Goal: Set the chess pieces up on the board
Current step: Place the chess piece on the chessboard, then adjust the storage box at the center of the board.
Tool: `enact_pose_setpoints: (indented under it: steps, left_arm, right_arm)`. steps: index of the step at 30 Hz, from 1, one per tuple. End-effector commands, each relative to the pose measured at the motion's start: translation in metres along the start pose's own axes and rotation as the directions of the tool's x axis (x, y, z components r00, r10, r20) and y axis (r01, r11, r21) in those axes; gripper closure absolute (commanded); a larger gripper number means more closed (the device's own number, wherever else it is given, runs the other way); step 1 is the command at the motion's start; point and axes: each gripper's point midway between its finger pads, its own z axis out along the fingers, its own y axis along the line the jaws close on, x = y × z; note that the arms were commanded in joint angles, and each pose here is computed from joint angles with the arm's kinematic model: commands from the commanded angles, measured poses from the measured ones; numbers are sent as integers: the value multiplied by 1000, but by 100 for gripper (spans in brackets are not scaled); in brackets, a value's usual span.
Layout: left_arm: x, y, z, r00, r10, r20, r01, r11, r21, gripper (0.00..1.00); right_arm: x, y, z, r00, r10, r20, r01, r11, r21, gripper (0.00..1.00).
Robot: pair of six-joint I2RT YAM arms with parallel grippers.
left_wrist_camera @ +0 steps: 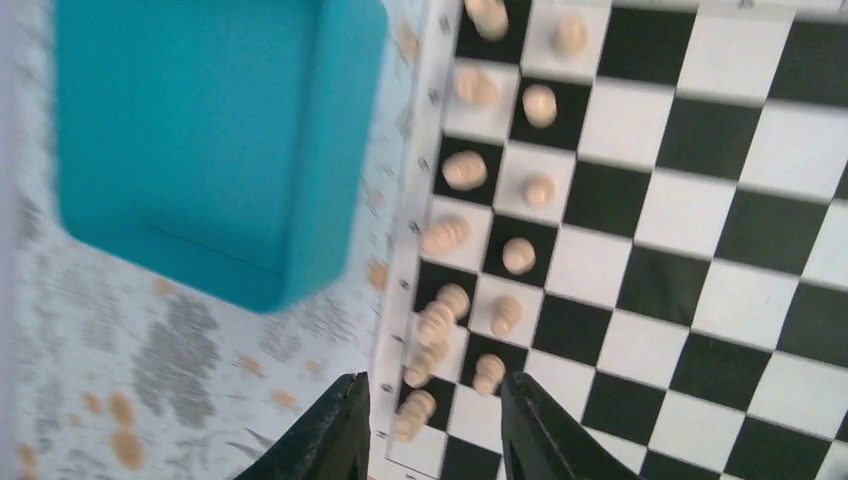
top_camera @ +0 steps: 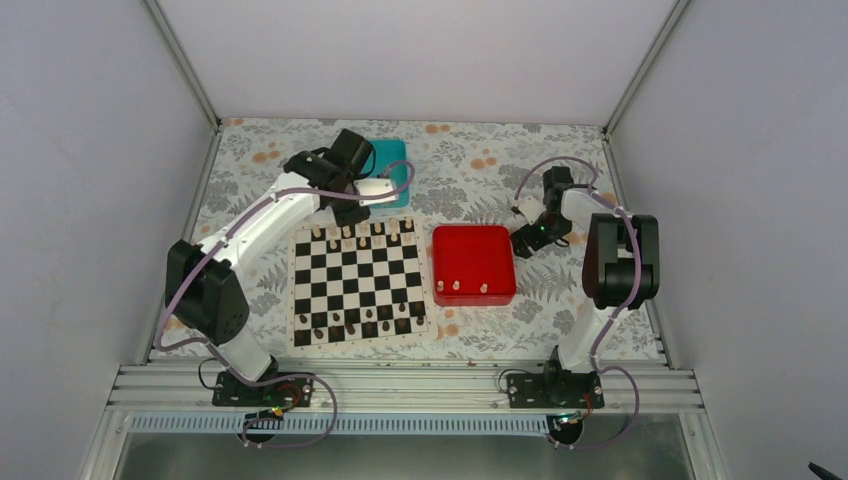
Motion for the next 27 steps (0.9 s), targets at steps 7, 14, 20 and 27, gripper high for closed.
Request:
enact_pose_setpoints:
  steps: [7,14,20,27]
  left_arm:
    - [-106,-5,-43,974,92,206,-73,993,-95,53]
    - [-160,-5,13,977,126,174,-107,987,-117,89]
    - [-191,-6,63,978,144,153,-128,986,-107,98]
    - [-203,-5,90,980,162,113,-153,985,-79,98]
  right_arm:
    - [-9,-16,-48,997,31,73,-35,997,62,1]
    - [0,1,-94,997,-20,78,16,999,48,44]
    - [44,42,-95,994,-104,-16,103,993,-54,85]
    - [77,110,-93,961,-273,-38,255,933,-255,91]
